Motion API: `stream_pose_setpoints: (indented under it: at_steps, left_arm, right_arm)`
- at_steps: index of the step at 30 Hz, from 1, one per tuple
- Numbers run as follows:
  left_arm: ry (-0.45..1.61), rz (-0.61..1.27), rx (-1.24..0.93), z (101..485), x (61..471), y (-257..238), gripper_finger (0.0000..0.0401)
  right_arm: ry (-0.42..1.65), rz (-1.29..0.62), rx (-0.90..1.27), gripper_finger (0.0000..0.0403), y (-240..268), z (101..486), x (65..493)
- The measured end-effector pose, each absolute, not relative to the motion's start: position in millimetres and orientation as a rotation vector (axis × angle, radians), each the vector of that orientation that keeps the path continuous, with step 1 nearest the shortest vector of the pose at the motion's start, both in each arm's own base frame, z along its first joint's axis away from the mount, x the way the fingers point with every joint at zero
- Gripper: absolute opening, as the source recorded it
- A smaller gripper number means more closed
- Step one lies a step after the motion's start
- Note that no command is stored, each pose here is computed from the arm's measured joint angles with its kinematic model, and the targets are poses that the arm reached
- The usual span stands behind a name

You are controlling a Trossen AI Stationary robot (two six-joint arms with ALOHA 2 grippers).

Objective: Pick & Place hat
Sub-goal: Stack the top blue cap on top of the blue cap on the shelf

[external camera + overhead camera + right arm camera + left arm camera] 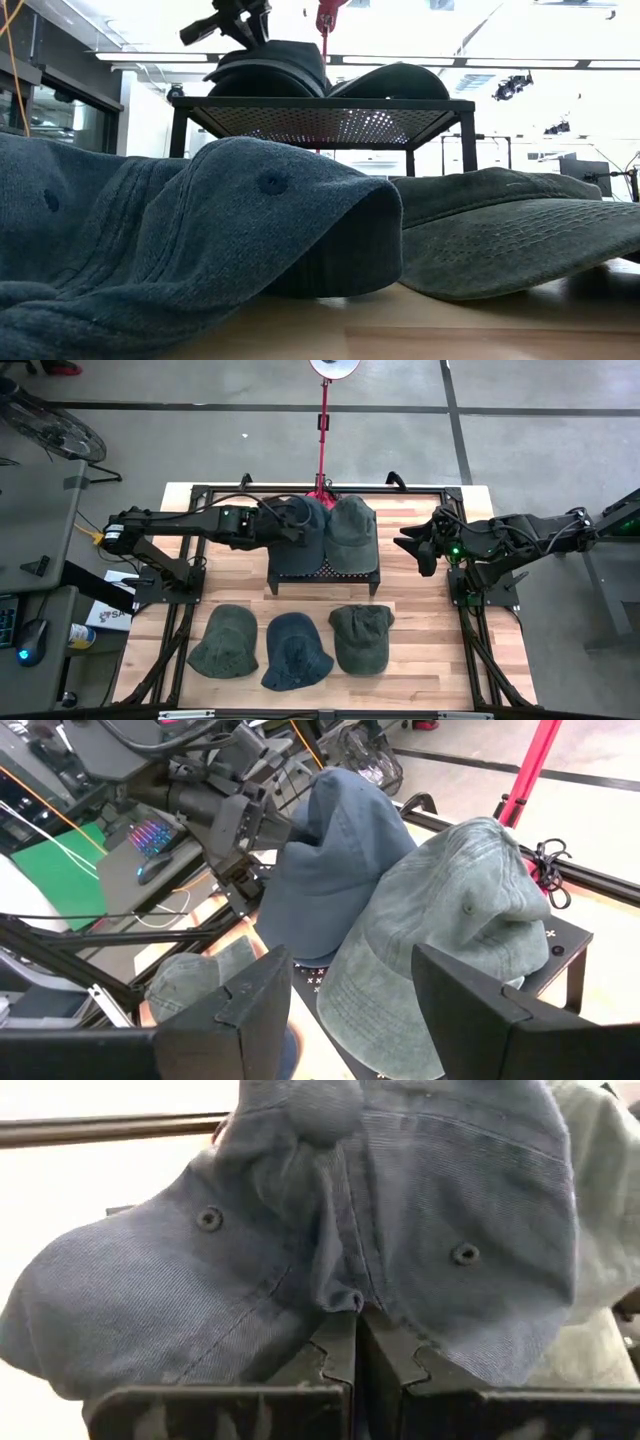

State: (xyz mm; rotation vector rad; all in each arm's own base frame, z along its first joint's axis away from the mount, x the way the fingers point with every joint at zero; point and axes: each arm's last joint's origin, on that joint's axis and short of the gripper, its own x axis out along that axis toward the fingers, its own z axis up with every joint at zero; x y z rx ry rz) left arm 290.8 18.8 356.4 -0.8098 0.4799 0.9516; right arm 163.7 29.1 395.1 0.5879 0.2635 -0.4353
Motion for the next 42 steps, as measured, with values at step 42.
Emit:
stream_pose_setpoints:
  at_steps: [42]
  left_arm:
    - [0.644,0.701,-0.240,364.4,298.3,39.4,0.0151]
  right_arm:
    - [0.290,-0.444,0.566,0.0200,29.0,392.6,163.2]
